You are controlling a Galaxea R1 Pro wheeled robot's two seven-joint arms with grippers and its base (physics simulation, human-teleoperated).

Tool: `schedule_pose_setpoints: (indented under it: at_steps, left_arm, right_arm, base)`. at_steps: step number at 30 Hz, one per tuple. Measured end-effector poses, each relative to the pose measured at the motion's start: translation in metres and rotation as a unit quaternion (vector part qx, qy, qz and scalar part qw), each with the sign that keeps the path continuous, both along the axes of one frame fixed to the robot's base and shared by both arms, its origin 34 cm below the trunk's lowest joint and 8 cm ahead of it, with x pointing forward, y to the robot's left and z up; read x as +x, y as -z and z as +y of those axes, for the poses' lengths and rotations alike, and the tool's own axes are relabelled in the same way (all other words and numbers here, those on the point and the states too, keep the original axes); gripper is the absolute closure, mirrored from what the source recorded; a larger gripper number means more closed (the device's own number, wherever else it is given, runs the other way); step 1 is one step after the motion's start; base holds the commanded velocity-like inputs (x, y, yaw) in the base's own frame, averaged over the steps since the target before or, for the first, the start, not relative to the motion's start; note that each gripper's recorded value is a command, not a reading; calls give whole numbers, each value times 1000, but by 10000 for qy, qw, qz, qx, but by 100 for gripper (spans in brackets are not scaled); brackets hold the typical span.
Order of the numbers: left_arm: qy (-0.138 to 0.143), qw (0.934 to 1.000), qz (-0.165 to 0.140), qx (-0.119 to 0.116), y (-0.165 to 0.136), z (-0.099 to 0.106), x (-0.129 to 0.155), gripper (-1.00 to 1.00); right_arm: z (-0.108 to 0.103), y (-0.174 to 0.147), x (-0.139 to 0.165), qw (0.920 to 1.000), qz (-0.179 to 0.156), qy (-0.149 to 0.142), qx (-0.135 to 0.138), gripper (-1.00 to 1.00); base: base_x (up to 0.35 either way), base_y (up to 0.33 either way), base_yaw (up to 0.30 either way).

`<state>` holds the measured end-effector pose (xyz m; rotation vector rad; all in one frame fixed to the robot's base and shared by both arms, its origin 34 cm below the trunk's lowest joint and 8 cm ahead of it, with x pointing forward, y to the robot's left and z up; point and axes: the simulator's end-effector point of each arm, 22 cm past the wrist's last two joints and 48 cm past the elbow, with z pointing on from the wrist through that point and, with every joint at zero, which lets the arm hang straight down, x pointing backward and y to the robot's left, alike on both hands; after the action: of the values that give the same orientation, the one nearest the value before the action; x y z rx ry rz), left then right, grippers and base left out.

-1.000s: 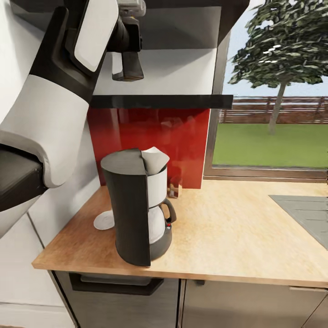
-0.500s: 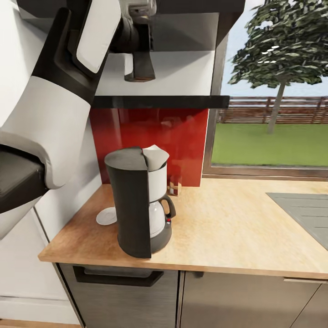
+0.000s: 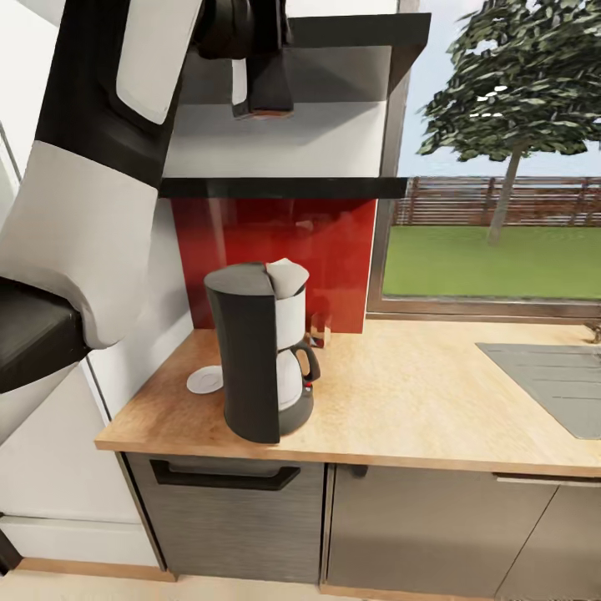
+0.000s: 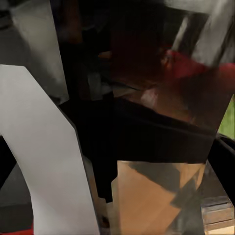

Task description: Set up a coffee station on the kitchen countertop: keep the coffee maker on the countertop, move the bottle of coffee from the kitchen shelf to the counter next to the coffee maker, place a paper coffee filter on top of the coffee maker, put the saucer next to the coffee maker with the coffee cup on the saucer, and place the electric kettle next to the coffee maker.

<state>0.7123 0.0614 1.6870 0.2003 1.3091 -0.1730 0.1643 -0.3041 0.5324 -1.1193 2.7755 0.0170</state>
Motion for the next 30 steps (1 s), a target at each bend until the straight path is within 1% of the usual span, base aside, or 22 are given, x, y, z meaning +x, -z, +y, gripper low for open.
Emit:
schedule_pose_setpoints:
  at_steps: [1, 3, 4, 8, 11, 13, 30]
  left_arm:
    - [-174, 9997, -135, -73, -2, 9, -6, 100]
    - [-239, 9994, -194, -138, 0, 13, -9, 100]
    - [-345, 9990, -232, -185, 4, 19, -10, 100]
    - [-429, 9985, -236, -246, 12, 25, -9, 100]
    - [-438, 9984, -232, -257, 13, 26, -9, 100]
    - [-455, 9984, -198, -254, 16, 27, -5, 100]
    - [-458, 9984, -194, -257, 16, 27, -5, 100]
  right_arm:
    - [0, 0, 0, 10000, 0, 0, -1, -100]
    - [0, 0, 0, 10000, 0, 3, -2, -100]
    - [0, 0, 0, 10000, 0, 4, -2, -100]
    - [0, 0, 0, 10000, -5, 49, -1, -100]
    - [-1, 0, 1, 10000, -10, 56, -3, -100]
    - [0, 0, 1, 10000, -6, 61, -3, -100]
    - [-1, 0, 1, 10000, -11, 65, -7, -100]
  base:
    - [-23, 0, 0]
    - [-14, 0, 0]
    - [-6, 0, 0]
    - [-2, 0, 0]
    - [0, 0, 0]
    - [-264, 0, 0]
    - [-220, 0, 0]
